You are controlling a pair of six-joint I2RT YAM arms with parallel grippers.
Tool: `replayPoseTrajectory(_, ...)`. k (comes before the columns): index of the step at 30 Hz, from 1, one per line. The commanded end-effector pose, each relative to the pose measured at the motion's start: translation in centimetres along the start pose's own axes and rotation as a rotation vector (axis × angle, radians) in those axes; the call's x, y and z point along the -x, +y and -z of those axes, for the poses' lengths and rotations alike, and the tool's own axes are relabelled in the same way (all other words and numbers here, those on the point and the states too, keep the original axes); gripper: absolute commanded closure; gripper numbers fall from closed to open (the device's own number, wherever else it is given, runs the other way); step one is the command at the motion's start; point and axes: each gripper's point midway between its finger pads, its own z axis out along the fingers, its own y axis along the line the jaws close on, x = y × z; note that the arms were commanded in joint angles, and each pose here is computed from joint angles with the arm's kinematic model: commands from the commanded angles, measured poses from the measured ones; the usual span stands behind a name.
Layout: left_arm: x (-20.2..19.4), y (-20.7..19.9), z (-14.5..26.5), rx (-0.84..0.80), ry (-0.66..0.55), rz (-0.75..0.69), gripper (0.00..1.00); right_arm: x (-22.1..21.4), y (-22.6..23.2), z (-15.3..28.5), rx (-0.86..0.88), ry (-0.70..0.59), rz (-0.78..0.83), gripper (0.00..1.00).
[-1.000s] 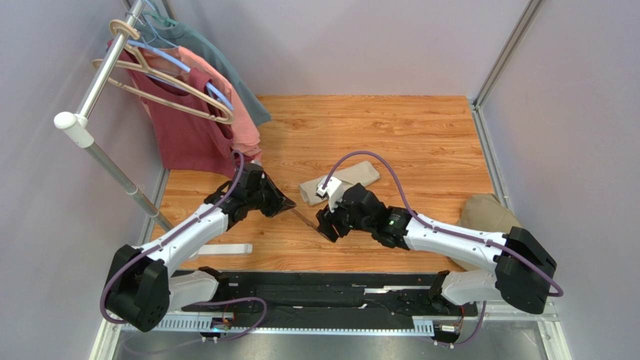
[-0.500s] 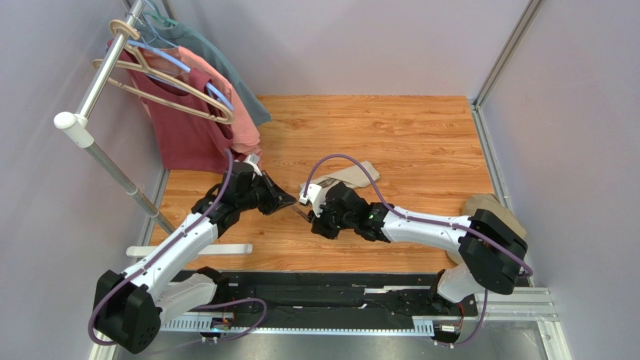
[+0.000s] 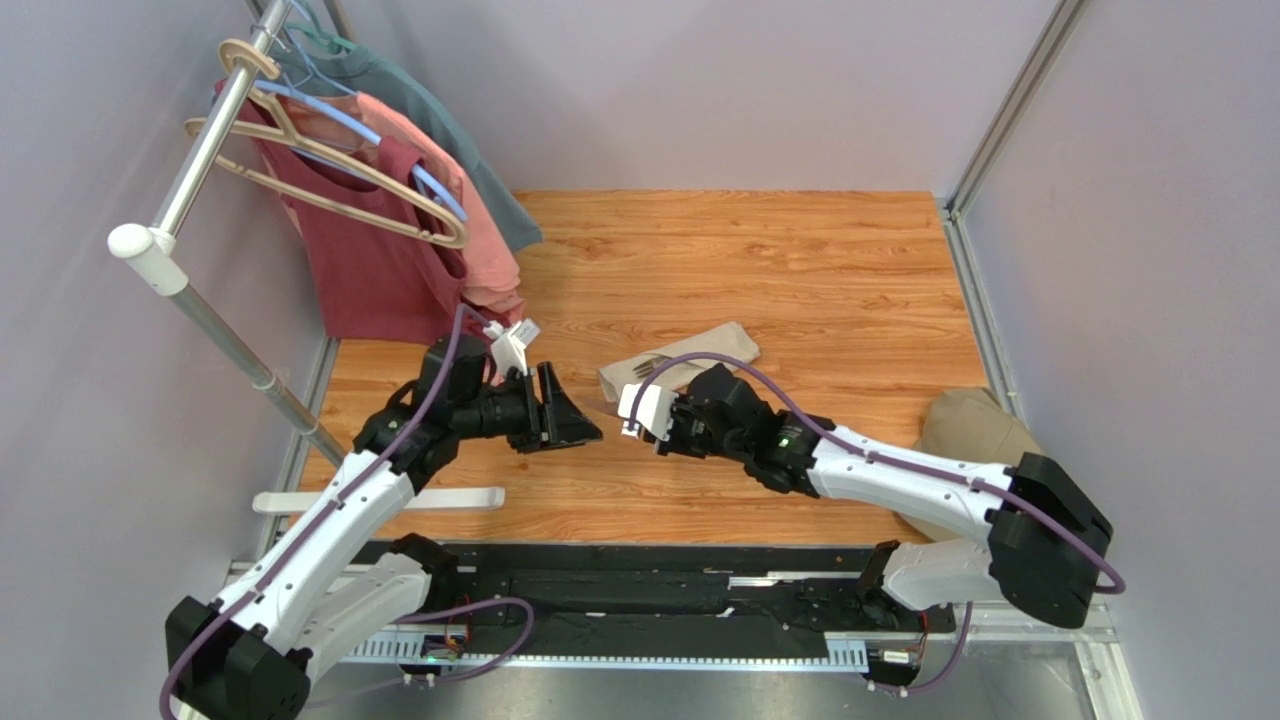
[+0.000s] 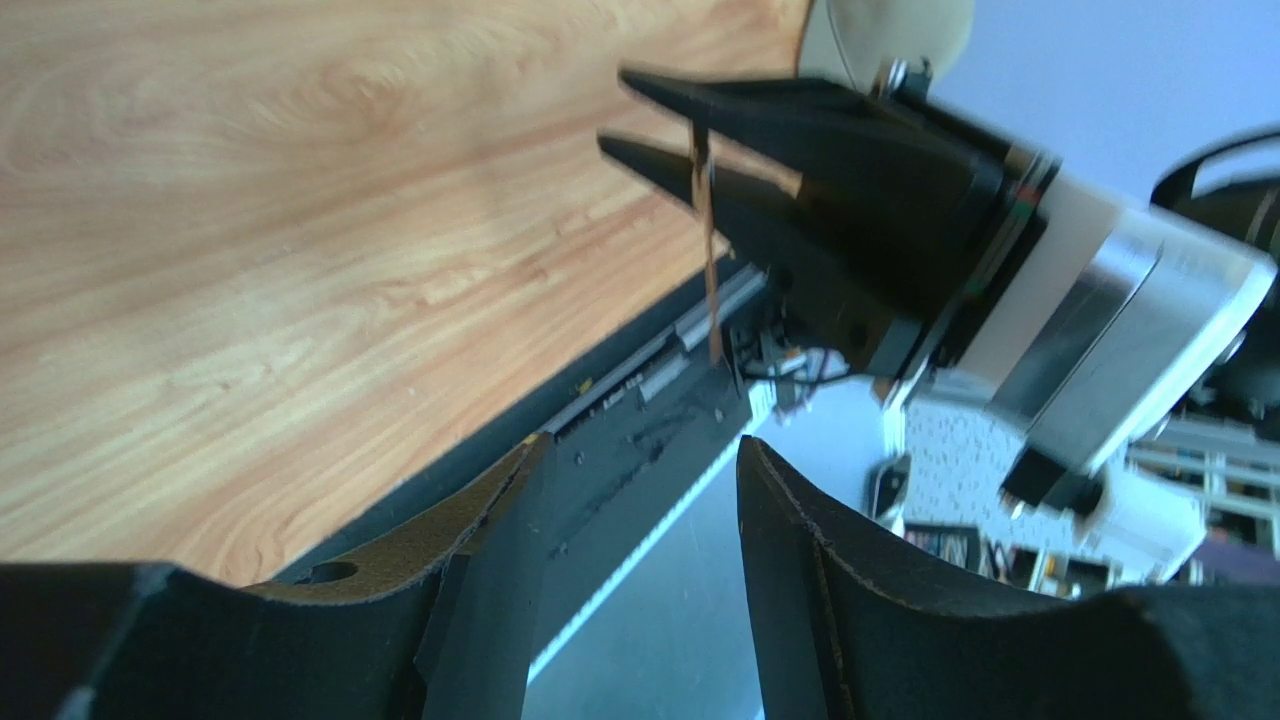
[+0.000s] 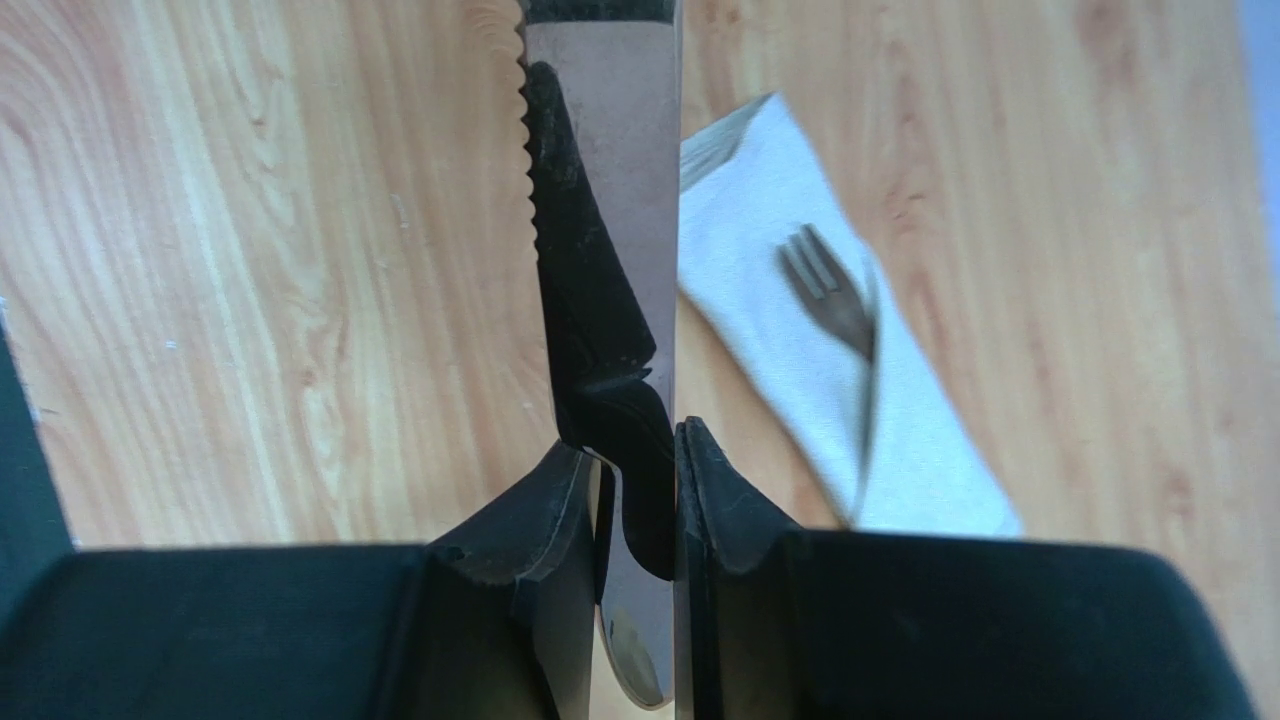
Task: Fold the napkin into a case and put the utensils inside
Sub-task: Pass from the left arm to the right, then pass from the right arm to the left
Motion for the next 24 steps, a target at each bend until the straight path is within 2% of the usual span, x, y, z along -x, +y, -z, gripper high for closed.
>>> replayPoseTrajectory(1,-1.9,-1.3,1.7,-0.093,0.084,-0.098,0.45,2.5,-1.7,1.5,-0.024,-0.081,0.178,1.0)
replayPoseTrajectory(7,-2.4,-2.0,1.5,-0.176,0.169,-0.036,0.46,1.8,0.1,1.8,0.007,-0.009,0.278,1.0)
replayPoseTrajectory(11,-1.8,-2.6,1.8,-0.182,0.161,-0.048,0.46,1.8,0.6,2.0,0.007,0.008,0.299,1.0)
replayPoseTrajectory(20,-3.3,-1.2,1.1,-0.157,0.277,0.011,0.55,2.0,0.7,1.5,0.006,0.004,0.336,1.0)
replayPoseTrajectory(24,-3.7,-0.7,0.7,-0.157,0.309,0.032,0.64,2.4,0.4,1.3,-0.003,0.006,0.363,1.0)
